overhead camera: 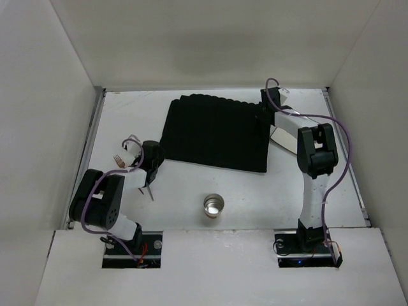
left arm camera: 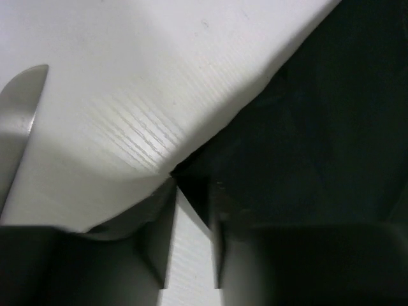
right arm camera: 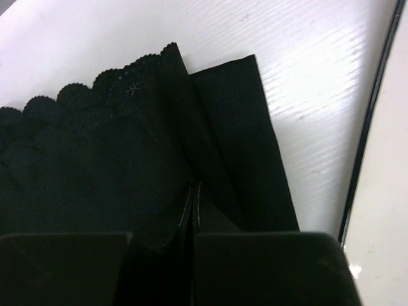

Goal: Set the dinner table for one person

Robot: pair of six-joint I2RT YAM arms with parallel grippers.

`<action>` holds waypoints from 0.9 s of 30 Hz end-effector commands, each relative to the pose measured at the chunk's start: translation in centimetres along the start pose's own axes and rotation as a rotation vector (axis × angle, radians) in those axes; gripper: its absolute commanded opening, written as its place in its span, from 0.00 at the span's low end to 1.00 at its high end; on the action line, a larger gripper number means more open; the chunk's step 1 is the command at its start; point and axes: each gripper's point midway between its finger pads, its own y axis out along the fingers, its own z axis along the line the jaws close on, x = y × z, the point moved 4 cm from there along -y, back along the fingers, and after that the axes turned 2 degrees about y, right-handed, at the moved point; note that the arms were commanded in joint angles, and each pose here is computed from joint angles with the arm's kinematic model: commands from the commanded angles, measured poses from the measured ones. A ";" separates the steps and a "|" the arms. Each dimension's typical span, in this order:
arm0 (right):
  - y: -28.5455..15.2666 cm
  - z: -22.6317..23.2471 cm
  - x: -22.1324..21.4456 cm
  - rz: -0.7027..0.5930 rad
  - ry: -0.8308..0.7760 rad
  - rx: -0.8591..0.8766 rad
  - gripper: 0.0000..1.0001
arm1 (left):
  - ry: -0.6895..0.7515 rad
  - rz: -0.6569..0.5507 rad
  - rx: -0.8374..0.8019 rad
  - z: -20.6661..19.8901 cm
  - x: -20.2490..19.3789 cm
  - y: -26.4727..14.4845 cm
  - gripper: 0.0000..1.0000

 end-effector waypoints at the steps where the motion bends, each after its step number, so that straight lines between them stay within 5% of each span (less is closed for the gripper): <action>1: -0.7 2.1 0.9 -0.025 -0.009 0.109 0.00 | -0.058 -0.053 -0.010 -0.4 1.5 0.8 0.11; 4: -0.2 3.6 1.3 -0.020 -0.022 0.156 0.00 | -0.097 -0.109 0.015 1.2 2.7 0.3 0.01; 10: -0.4 7.1 2.6 -0.008 -0.034 0.218 0.00 | -0.113 -0.199 0.044 4.7 3.9 -3.9 0.01; 15: -2.7 4.4 3.9 -0.077 0.039 0.189 0.00 | -0.094 -0.184 -0.018 4.0 3.3 -5.8 0.06; 21: 1.2 1.2 1.5 0.042 0.030 0.026 0.00 | -0.047 -0.180 -0.011 4.2 3.0 -6.3 0.06; 27: 1.9 0.2 2.5 0.016 0.029 -0.070 0.00 | -0.030 -0.157 0.014 5.2 1.8 -6.0 0.08</action>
